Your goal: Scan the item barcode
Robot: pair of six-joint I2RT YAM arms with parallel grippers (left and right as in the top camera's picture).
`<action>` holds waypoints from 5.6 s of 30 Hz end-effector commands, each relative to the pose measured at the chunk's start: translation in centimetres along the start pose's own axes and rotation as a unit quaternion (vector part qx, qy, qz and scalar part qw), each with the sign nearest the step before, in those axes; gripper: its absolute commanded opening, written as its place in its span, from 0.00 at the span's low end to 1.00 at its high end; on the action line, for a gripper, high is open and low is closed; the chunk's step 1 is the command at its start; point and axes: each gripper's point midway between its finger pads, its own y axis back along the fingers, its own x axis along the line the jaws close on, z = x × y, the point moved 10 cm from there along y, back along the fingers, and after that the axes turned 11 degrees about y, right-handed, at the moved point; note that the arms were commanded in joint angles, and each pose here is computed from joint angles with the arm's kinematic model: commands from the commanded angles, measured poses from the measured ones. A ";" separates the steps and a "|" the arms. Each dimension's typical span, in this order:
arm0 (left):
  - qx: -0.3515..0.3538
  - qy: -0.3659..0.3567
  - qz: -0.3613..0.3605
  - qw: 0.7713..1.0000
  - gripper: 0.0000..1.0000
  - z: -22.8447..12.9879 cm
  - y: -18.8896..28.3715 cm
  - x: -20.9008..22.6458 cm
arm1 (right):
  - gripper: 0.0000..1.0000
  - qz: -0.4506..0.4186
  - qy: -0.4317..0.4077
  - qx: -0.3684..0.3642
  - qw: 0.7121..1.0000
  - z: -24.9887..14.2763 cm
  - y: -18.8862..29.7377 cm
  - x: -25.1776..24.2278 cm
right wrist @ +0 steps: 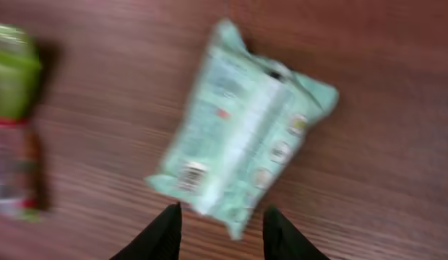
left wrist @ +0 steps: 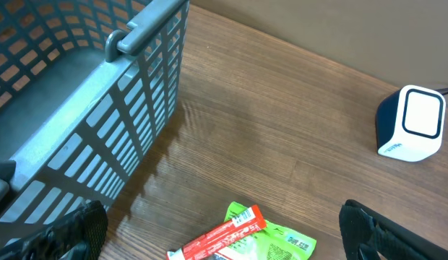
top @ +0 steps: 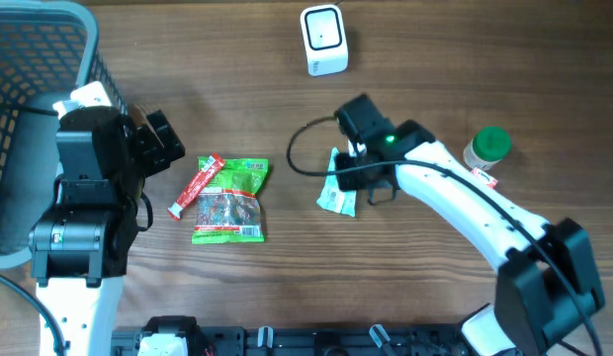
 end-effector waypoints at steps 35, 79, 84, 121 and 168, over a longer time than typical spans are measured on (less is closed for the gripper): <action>-0.010 0.001 0.002 1.000 1.00 0.5 0.3 0.0 | 0.75 -0.044 -0.096 0.098 0.990 -3.6 -10.0 0.3; -0.010 0.001 0.002 1.000 1.00 0.5 0.3 0.0 | 0.20 -0.031 -0.081 0.003 0.996 -2.2 -6.0 2.3; -0.010 0.001 0.002 1.000 1.00 0.5 0.3 0.0 | 0.20 -0.031 -0.082 0.004 0.996 -2.3 -6.0 2.3; -0.010 0.001 0.002 1.000 1.00 0.5 0.3 0.0 | 0.25 -0.070 -0.087 0.048 0.993 -3.6 -10.0 2.7; -0.010 0.001 0.002 1.000 1.00 0.5 0.3 0.0 | 0.13 0.017 0.090 0.104 0.990 -5.8 -9.2 3.3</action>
